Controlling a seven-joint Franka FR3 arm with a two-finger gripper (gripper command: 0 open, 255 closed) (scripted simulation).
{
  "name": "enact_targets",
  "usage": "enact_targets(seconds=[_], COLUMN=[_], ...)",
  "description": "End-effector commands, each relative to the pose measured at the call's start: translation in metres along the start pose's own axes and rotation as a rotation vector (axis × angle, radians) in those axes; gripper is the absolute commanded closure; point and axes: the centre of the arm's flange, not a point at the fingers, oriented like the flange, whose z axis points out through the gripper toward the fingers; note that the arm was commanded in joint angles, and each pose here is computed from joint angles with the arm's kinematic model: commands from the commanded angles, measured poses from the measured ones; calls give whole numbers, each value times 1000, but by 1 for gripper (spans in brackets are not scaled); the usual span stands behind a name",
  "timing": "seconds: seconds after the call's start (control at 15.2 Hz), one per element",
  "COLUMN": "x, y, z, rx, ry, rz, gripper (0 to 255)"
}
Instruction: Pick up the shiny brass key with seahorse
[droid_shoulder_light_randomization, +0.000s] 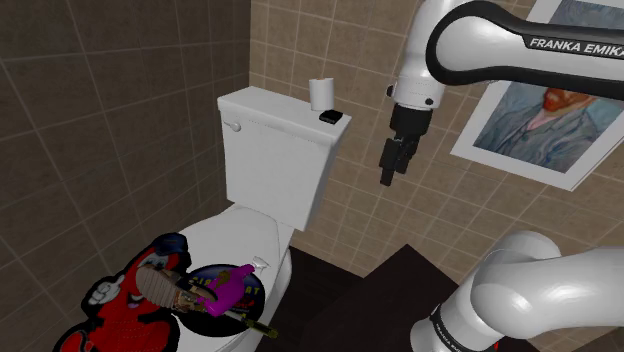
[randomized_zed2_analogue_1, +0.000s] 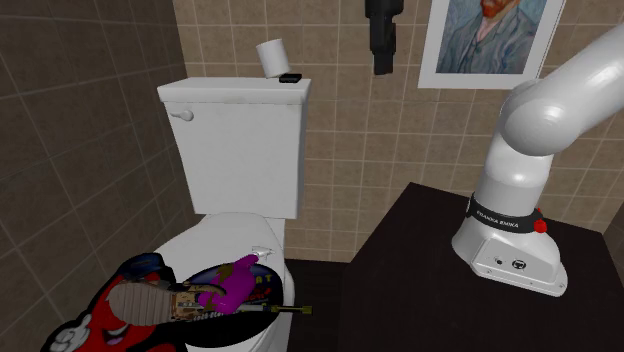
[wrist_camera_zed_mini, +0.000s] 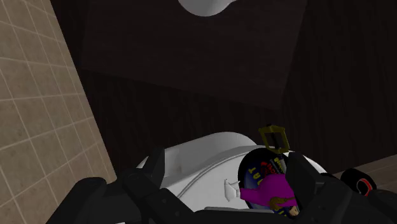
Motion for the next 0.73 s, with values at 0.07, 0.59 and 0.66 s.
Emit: enact_targets(seconds=[0.07, 0.59, 0.66], x=[7, 62, 69], y=[-6, -49, -54], z=[10, 85, 94], rx=[2, 17, 19], ry=[2, 17, 19], rz=[8, 70, 78], gripper=[0, 0, 0])
